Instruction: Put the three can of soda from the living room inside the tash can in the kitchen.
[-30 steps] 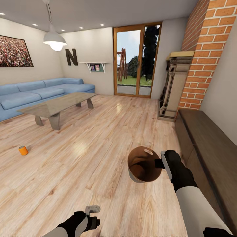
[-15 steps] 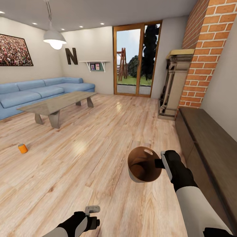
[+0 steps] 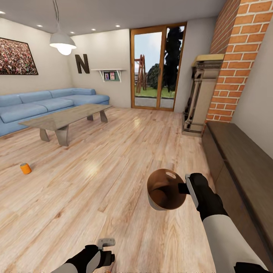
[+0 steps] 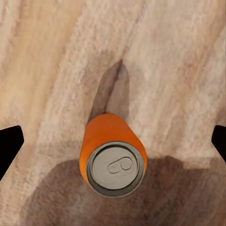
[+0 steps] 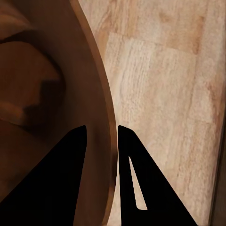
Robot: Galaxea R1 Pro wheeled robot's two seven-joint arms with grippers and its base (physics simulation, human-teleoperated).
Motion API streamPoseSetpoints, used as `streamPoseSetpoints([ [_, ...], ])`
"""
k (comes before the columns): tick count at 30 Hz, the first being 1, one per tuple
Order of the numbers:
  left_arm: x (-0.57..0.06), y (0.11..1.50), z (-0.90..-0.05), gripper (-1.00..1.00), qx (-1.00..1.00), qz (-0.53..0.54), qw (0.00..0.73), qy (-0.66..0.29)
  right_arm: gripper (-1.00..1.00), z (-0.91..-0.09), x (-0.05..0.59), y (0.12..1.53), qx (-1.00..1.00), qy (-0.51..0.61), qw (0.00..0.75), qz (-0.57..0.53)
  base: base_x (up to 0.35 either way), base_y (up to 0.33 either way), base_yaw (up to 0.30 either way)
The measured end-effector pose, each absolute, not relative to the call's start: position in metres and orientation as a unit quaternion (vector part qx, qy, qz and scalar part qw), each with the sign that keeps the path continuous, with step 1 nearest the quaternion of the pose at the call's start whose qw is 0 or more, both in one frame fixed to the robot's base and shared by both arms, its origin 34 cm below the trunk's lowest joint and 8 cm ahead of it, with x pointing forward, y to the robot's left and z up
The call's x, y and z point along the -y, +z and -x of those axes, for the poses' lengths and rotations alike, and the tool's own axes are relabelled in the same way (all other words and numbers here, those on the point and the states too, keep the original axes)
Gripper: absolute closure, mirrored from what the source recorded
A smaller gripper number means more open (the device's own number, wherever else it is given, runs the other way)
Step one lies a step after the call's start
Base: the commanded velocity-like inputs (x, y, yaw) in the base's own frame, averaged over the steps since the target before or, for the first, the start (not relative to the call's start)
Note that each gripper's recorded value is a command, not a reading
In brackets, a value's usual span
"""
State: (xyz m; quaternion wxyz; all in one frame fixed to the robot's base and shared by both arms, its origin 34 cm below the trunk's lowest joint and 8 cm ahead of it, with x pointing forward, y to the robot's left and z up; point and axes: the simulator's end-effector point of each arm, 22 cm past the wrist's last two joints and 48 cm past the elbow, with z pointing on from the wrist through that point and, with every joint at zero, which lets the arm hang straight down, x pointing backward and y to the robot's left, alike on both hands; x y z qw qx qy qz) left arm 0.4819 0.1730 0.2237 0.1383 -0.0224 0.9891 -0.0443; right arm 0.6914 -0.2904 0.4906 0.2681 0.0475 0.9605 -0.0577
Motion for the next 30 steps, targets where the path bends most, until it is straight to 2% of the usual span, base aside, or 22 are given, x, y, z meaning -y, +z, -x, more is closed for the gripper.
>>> streamPoseSetpoints([
  [30, -0.172, 0.179, -0.451, -1.0, -0.994, 0.025, 0.093, -0.045, 1.0, -0.685, 0.29, 0.424, -0.972, -0.06, 0.221, -0.044, 0.0, 0.0, 0.0],
])
